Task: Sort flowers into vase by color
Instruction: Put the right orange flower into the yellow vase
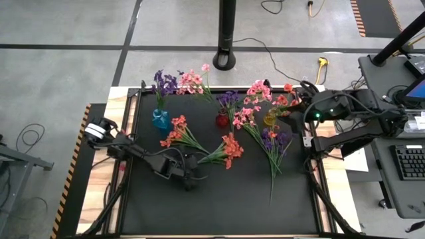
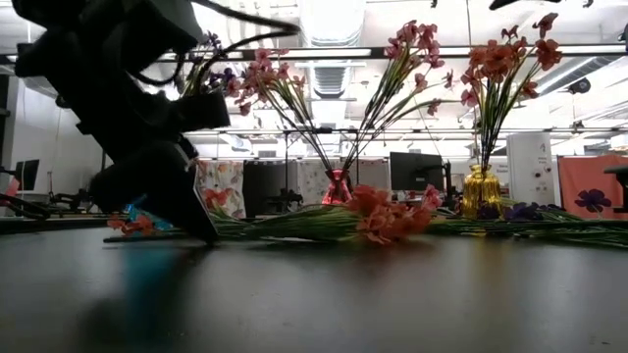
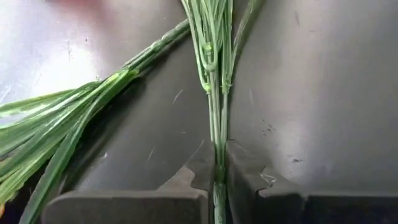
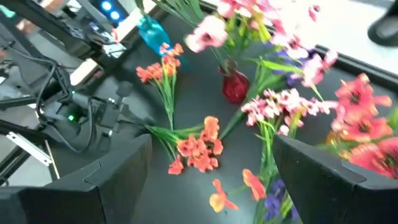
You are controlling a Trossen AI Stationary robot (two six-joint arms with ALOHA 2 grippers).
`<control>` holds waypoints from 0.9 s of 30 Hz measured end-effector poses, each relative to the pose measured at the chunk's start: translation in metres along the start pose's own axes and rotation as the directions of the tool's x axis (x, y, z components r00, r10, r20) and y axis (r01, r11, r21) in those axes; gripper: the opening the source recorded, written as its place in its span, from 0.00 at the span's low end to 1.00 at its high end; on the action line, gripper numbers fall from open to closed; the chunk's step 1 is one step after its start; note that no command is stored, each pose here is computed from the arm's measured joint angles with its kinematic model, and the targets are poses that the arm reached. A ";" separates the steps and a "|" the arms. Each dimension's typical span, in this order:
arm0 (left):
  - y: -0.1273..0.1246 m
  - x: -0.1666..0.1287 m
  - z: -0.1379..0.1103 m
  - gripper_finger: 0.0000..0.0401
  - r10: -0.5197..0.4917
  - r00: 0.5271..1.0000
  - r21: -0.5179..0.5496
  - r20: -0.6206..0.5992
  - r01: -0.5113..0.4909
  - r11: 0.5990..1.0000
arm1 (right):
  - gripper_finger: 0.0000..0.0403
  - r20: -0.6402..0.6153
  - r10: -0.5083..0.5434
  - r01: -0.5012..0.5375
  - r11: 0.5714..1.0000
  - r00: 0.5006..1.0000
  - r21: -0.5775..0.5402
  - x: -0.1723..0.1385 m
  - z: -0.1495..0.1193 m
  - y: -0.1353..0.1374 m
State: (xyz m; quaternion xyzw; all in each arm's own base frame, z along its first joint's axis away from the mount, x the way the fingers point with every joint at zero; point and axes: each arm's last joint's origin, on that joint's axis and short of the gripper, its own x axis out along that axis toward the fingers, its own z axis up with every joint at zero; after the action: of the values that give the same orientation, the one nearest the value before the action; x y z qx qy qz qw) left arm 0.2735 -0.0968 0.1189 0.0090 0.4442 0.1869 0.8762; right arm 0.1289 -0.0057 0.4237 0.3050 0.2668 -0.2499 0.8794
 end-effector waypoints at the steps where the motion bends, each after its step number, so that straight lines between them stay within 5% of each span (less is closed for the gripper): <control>1: 0.000 -0.004 0.001 0.01 -0.006 1.000 0.001 0.006 0.006 1.000 | 0.81 0.008 0.008 -0.008 1.000 1.000 -0.009 0.000 0.001 0.001; 9: 0.001 -0.065 0.018 0.00 -0.066 0.975 0.061 0.214 0.054 0.997 | 0.81 0.070 0.068 -0.063 0.996 0.995 -0.065 -0.001 0.007 0.006; 16: 0.015 -0.125 0.029 0.00 -0.080 0.888 0.107 0.453 0.035 0.994 | 0.81 0.143 0.137 -0.115 0.981 0.980 -0.153 0.000 0.015 0.015; 20: 0.022 -0.139 0.029 0.00 -0.099 0.800 0.092 0.592 0.055 0.994 | 0.81 0.177 0.197 -0.158 0.964 0.964 -0.213 0.001 0.016 0.026; 27: 0.032 -0.142 0.022 0.00 -0.089 0.576 0.056 0.812 0.074 0.996 | 0.81 0.165 0.314 -0.229 0.889 0.935 -0.396 0.017 0.012 0.060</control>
State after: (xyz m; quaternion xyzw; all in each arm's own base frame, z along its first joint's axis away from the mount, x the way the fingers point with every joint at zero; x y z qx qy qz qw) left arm 0.2044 -0.1108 0.2479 0.0803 -0.0049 0.1181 0.9897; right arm 0.1814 0.0230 0.4453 0.1379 0.1625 -0.1016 0.9717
